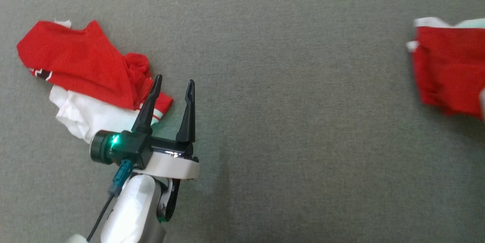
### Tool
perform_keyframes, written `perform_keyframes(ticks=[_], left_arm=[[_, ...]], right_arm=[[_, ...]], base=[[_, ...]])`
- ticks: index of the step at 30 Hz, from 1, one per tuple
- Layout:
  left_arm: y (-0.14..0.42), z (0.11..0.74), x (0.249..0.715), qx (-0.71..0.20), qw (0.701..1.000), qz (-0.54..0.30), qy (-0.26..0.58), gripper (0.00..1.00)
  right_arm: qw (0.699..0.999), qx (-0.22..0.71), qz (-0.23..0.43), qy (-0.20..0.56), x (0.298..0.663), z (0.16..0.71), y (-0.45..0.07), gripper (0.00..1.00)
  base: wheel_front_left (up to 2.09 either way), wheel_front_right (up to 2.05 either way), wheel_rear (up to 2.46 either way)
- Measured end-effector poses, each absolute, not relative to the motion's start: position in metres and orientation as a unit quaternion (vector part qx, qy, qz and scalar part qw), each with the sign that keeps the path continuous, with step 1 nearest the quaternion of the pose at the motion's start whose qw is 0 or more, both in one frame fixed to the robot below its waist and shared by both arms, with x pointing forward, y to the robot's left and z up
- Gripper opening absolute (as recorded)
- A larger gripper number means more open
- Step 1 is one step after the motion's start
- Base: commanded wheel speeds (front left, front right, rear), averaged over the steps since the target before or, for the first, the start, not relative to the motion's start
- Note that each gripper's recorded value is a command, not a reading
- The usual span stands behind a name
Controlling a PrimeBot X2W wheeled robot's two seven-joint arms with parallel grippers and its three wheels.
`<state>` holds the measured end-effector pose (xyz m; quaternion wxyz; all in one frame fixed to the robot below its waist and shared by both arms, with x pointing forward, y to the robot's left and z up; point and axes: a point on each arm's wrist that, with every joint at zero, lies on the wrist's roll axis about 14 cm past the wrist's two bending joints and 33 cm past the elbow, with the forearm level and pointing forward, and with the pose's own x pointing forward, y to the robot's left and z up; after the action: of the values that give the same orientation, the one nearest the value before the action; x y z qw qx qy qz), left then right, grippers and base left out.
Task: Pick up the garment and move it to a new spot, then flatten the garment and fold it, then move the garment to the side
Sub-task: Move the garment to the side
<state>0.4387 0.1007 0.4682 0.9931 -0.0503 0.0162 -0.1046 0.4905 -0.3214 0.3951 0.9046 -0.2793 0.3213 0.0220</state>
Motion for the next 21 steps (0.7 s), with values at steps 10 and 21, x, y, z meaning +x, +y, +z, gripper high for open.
perform_keyframes(ticks=[10,21], left_arm=[[0.112,0.459,0.442,-0.045,0.994,-0.092,0.026,1.0],[0.112,0.463,0.443,-0.04,0.995,-0.094,0.021,1.0]], right_arm=[[0.887,-0.32,0.0,0.333,0.497,0.396,-0.357,0.0],[0.89,-0.347,-0.019,0.294,0.508,0.424,-0.365,1.0]], base=[[0.0,0.0,0.0],[0.0,0.0,0.0]])
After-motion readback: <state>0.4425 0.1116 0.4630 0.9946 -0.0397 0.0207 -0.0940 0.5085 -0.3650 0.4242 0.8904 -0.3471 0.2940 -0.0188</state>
